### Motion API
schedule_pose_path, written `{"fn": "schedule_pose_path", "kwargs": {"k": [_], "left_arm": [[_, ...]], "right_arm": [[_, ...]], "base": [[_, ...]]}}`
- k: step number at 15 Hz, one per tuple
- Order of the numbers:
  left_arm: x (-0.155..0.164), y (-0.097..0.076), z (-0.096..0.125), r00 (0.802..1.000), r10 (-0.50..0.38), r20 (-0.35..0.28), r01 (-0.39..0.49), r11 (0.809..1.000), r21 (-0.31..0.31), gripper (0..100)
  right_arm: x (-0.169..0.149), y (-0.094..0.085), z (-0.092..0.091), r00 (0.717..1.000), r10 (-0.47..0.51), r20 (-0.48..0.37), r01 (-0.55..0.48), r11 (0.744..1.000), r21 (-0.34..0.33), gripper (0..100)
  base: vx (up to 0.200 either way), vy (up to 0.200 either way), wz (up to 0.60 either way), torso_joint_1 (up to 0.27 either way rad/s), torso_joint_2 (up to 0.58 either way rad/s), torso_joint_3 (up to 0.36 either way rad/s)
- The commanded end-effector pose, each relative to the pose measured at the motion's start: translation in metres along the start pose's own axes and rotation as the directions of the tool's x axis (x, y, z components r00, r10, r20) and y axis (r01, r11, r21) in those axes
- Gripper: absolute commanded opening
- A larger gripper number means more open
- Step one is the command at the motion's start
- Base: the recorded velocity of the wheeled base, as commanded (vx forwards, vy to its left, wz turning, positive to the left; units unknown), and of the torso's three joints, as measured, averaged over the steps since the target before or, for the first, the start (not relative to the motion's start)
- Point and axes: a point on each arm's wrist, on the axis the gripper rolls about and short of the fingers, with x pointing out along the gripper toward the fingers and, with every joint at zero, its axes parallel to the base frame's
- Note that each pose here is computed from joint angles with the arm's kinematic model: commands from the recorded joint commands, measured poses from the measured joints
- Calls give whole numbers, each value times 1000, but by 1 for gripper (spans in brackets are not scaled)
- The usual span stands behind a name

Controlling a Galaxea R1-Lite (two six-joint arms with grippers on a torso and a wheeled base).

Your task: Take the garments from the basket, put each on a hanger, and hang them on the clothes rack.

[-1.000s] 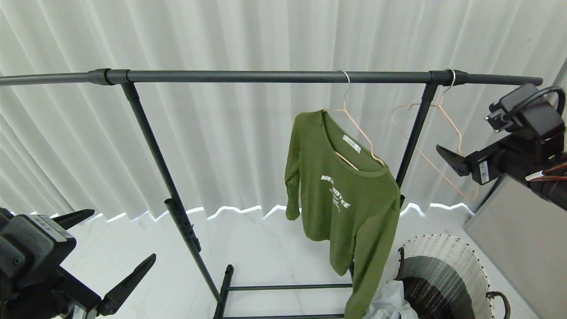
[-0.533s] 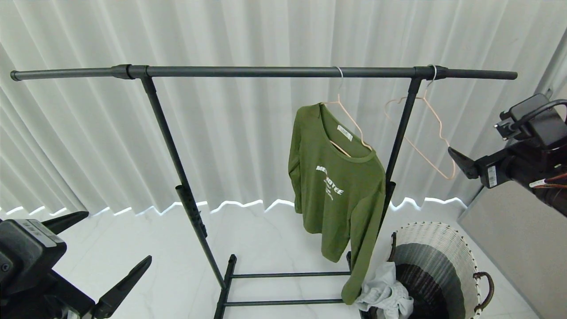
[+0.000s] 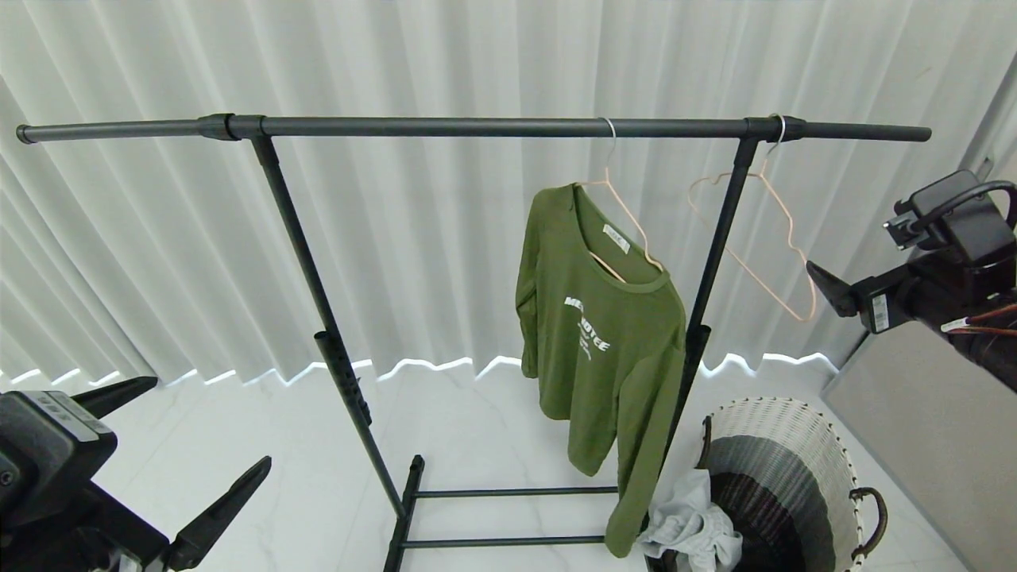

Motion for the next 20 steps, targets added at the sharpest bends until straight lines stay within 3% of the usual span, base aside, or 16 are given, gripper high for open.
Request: {"fn": "schedule_pose_path", "kwargs": {"k": [1,5,9,11,12,20], "left_arm": [[0,0,0,1000,1,0,-1,1000,0,100],[0,1,0,1000,22,-12,-22,1000,2,100],[0,2,-3,991,106,-76,-106,994,3,100],[0,5,-5,975,183,-129,-183,983,8,100],[1,10,-7,947,262,-188,-264,964,10,100],[-1,9,-7,953,249,-172,-256,966,-20,100]], "right_arm": [[1,1,-1,1000,2,-3,-2,1000,-1,100],[0,-2,-2,1000,-8,-7,8,1000,0,100],[0,-3,-5,1000,-13,-20,13,1000,-2,100],[-2,-2,-13,999,-10,-47,10,1000,-6,100],[-5,0,-22,997,-3,-81,2,1000,-9,100],[-20,6,-53,979,21,-201,-27,999,-28,100]], "base": [[0,0,0,0,0,0],[0,0,0,-8,19,12],[0,0,0,-163,394,220],[0,0,0,-195,498,286],[0,0,0,-198,496,295],[0,0,0,-173,486,304]]}}
